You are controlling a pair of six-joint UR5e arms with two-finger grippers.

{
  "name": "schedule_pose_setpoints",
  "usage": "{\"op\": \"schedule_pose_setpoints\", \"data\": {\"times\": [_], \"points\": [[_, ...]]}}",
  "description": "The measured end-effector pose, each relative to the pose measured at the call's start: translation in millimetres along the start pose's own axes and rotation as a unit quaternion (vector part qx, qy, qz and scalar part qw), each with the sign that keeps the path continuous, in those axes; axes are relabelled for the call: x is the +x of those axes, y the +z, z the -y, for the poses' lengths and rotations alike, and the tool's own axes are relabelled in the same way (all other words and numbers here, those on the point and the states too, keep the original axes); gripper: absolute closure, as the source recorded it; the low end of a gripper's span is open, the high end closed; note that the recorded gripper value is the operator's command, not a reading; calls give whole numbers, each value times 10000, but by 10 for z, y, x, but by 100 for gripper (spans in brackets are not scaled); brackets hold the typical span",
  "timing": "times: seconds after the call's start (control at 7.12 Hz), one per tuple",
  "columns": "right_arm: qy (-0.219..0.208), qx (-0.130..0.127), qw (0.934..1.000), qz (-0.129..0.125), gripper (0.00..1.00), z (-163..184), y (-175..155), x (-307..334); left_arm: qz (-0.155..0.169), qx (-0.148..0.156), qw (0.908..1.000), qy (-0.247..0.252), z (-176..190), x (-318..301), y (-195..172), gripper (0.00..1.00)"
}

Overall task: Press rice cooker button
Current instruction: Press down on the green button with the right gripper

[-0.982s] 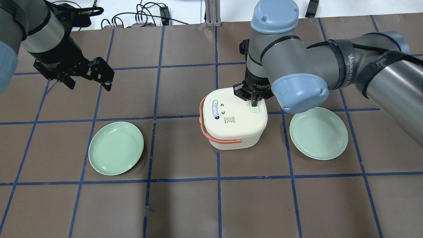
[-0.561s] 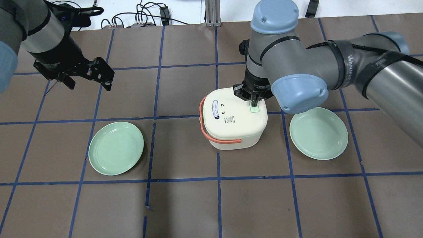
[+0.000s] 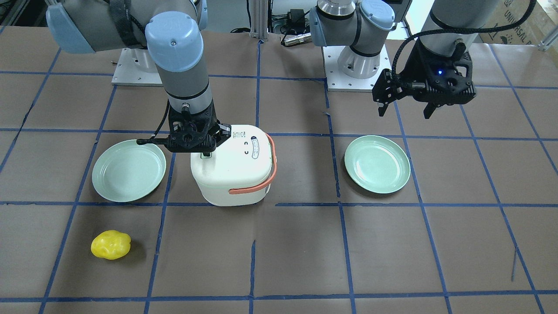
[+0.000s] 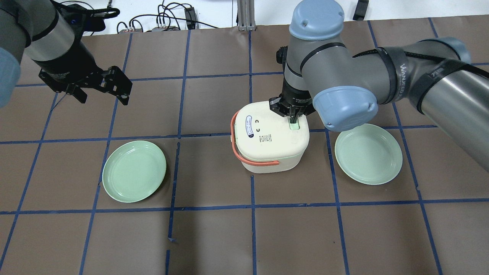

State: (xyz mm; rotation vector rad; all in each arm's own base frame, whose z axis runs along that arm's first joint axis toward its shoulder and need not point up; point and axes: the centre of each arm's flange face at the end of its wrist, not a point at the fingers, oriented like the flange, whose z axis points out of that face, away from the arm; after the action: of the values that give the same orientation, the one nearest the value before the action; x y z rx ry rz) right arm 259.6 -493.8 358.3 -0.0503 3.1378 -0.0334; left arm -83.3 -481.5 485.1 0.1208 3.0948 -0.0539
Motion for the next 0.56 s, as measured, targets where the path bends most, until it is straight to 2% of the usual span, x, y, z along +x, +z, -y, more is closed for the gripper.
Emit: {"op": "schedule_pose_setpoints", "data": {"times": [0.56], "points": [[6,-1,10000,5,95,-16,42,3,0,0,10000,0,0,0,0,0]]}}
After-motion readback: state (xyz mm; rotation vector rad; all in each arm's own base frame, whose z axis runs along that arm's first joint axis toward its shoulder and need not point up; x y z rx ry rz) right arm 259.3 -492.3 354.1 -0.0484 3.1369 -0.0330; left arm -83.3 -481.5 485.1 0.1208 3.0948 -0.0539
